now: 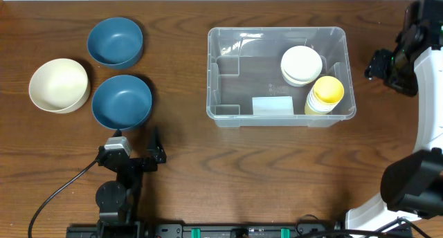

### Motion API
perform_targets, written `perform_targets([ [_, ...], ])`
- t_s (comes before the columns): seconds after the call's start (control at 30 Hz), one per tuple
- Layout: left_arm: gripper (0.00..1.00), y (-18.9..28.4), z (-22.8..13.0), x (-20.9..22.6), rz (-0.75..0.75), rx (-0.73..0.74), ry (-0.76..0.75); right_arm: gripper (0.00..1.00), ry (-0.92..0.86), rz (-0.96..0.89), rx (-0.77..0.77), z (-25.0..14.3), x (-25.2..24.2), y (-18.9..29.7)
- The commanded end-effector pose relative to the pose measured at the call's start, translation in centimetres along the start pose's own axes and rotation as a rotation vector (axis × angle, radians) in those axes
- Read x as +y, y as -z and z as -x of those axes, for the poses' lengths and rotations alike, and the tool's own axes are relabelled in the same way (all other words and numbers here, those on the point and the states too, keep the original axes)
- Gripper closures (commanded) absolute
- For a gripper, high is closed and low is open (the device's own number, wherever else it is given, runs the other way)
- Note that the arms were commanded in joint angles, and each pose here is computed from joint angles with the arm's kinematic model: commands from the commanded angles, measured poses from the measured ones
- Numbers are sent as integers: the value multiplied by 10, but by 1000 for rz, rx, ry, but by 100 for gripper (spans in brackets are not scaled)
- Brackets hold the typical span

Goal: Pack container
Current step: 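Release the yellow cup and withdraw the right gripper right, then move the left gripper to the front blue bowl and grasp its rim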

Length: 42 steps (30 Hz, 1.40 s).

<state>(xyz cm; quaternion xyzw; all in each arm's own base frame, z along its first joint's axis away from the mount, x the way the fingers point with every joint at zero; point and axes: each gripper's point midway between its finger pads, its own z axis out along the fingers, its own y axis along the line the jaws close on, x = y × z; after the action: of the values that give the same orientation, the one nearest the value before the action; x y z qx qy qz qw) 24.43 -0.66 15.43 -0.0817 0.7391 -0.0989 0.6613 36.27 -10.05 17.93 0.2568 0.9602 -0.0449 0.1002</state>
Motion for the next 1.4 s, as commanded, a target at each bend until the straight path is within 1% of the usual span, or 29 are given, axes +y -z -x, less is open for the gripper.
perform_targets([
  [0.0, 2, -1, -15, 5, 13, 40, 11, 24, -53, -14, 10, 0, -14, -13],
  [0.1, 2, -1, -15, 5, 13, 39, 11, 20, -92, -20, 22, -2, -23, -28],
  [0.13, 2, -1, -15, 5, 13, 39, 11, 17, -105, -23, 29, -4, -25, -32],
  [0.2, 2, -1, -15, 5, 13, 39, 11, 3, -133, -30, 47, -9, -28, -40],
  [0.23, 2, -1, -15, 5, 13, 39, 11, 1, -147, -34, 59, -13, -28, -44],
  [0.47, 2, -1, -15, 4, 10, 41, 12, 1, -144, -51, 115, -31, -31, -57],
  [0.57, 2, 0, -16, -10, -71, 58, 17, 1, -144, -51, 116, -31, -30, -57],
  [0.67, 2, 5, -19, -14, -77, 118, 69, 1, -144, -51, 116, -31, -30, -57],
  [0.77, 2, 15, -17, -15, -56, 184, 76, 1, -144, -51, 116, -31, -30, -57],
  [0.83, 2, 22, -5, -18, -48, 202, 76, 1, -144, -51, 116, -31, -30, -57],
  [0.97, 2, 34, 41, -30, -45, 210, 75, 1, -144, -51, 116, -31, -31, -57],
  [1.07, 2, 37, 70, -37, -28, 258, 72, 1, -144, -51, 116, -31, -30, -57],
  [1.17, 2, 36, 93, -43, -9, 360, 18, 1, -144, -51, 116, -31, -30, -57],
  [1.37, 2, 23, 128, -51, 9, 617, -122, 1, -144, -51, 116, -31, -31, -57],
])
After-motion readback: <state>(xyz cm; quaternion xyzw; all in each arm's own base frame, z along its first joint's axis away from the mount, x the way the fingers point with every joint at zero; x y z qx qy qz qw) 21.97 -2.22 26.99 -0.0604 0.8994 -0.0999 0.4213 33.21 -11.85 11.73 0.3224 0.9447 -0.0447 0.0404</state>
